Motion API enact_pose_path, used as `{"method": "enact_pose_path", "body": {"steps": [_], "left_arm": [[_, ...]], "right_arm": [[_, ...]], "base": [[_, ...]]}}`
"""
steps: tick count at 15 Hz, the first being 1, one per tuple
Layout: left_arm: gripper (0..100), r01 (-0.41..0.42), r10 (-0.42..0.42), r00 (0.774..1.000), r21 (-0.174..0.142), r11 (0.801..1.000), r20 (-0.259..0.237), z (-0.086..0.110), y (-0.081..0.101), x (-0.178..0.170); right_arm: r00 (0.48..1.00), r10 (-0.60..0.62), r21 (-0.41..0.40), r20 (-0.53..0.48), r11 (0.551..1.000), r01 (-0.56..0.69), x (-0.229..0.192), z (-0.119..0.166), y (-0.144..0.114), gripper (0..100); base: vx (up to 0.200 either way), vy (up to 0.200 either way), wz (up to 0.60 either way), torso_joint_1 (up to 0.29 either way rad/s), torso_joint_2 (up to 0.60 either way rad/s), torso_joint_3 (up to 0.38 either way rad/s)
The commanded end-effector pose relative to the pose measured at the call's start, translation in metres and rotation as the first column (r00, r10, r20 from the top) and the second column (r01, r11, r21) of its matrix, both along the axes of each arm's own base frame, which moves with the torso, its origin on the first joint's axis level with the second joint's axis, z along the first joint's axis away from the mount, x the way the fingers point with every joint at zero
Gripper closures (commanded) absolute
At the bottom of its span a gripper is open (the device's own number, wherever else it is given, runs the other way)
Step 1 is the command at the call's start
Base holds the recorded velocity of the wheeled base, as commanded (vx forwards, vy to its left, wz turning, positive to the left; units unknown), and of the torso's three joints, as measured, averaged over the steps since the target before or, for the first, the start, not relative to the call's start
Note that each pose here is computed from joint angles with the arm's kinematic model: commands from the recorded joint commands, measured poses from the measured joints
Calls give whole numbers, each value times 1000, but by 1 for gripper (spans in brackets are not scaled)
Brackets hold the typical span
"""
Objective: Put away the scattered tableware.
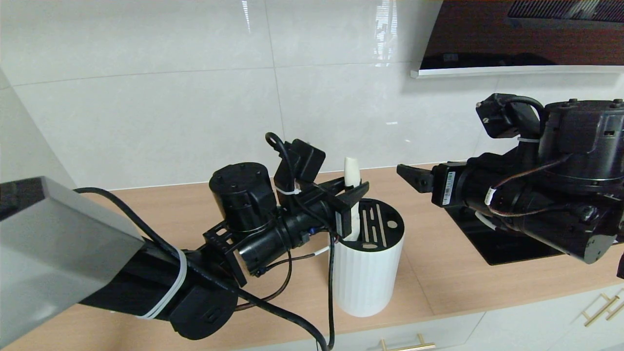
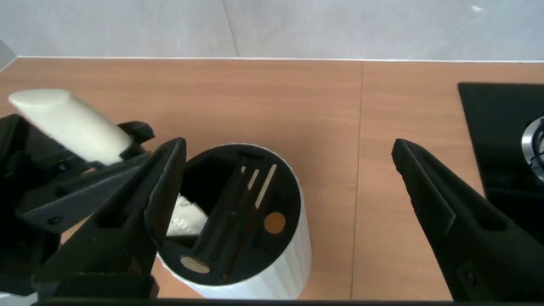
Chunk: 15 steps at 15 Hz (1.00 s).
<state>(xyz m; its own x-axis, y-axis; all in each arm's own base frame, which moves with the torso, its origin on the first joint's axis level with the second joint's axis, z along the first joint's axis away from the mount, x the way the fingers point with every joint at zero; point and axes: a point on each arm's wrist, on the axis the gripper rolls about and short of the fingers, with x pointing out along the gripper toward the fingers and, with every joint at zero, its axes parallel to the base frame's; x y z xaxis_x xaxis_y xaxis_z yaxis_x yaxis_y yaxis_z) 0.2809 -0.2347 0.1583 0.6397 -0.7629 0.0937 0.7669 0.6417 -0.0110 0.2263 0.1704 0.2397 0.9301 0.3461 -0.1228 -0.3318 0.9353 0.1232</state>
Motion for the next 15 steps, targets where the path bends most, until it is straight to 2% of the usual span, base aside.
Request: {"method": "enact_pose_path", "body": {"steps": [1,6,7,15], "left_arm": [[100,-1,1,1000,4,1000,-5,-3,-1,1],[100,-1,1,1000,6,1000,-3,-2,0,1],[0,-10,10,1000,4,1000,-5,-3,-1,1],[0,-18,19,1000,-24,1000,18,4,-1,2]], "right_arm": [[1000,2,-1,-1,1000,-2,0,0,0,0],[1000,0,-1,-1,1000,0,0,0,0,0],[1000,0,-1,-1,1000,0,0,0,0,0],[1000,0,-1,-1,1000,0,0,0,0,0]], "base": [[0,0,0,0,0,0],[0,0,0,0,0,0],[0,0,0,0,0,0],[0,0,0,0,0,0]]}}
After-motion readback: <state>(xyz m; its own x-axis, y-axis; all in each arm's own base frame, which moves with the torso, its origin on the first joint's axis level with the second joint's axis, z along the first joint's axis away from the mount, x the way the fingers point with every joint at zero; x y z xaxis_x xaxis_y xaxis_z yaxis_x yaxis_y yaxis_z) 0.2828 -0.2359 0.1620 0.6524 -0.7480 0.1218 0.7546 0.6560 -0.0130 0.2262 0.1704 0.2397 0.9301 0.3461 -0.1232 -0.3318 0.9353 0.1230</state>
